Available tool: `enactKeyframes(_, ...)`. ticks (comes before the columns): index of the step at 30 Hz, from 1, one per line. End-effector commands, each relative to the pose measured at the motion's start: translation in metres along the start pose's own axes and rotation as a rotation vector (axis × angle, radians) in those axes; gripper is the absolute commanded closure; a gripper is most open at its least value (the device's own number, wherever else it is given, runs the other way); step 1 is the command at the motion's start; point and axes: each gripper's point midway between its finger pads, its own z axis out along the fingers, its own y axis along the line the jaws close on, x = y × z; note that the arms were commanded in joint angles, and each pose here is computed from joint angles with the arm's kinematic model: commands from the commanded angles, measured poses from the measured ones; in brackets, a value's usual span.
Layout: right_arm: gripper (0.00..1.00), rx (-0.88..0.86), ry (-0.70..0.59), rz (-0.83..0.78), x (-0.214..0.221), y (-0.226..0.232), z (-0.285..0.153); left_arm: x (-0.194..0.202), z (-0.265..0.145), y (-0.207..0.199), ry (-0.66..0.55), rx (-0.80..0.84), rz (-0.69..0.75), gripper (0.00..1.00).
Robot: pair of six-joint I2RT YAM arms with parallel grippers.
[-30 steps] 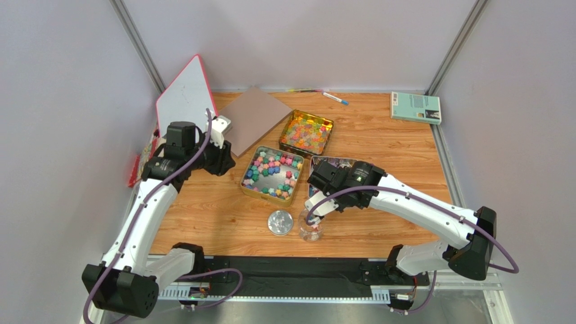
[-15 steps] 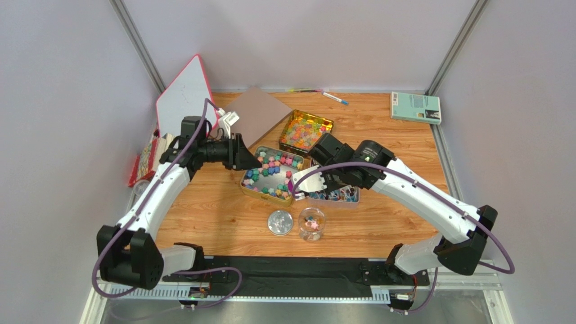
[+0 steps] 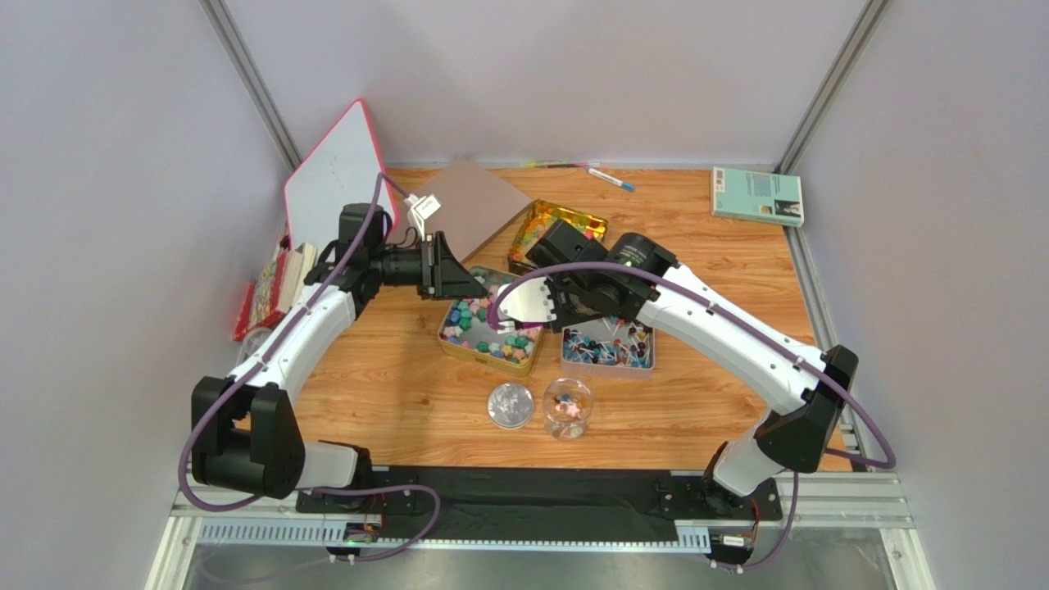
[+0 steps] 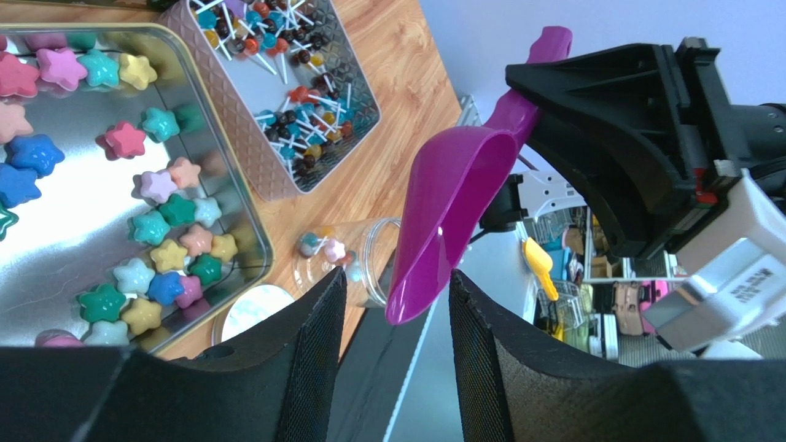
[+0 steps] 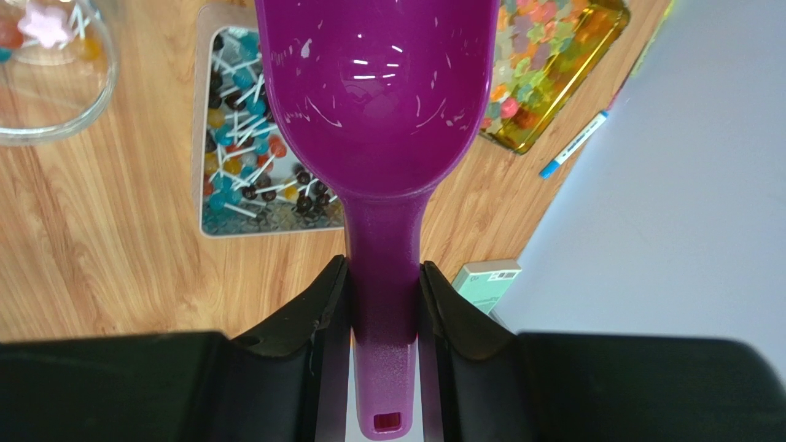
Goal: Pack the candies
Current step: Adjust the spatula.
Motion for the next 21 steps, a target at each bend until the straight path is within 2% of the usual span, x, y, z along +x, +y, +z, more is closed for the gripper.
enactKeyframes(1,1.0,0.1,-0.114,0.079,-0.025,-0.031,-0.013,-0.001,-0.004,-0.006,-0.006,0.006,0.034,0.48)
enactKeyframes(8,1.0,0.143,-0.203,0.098,-0.041,-0.046,-0.028,-0.001,-0.001,0.005,-0.006,-0.025,0.017,0.5)
enactKeyframes(16,1.0,0.209,-0.437,0.164,-0.064,-0.056,-0.079,-0.001,0.003,0.02,0.0,-0.062,0.001,0.51)
enactKeyframes(21,1.0,0.216,-0.564,0.191,-0.083,-0.06,-0.095,-0.003,0.005,0.024,0.004,-0.064,-0.006,0.51)
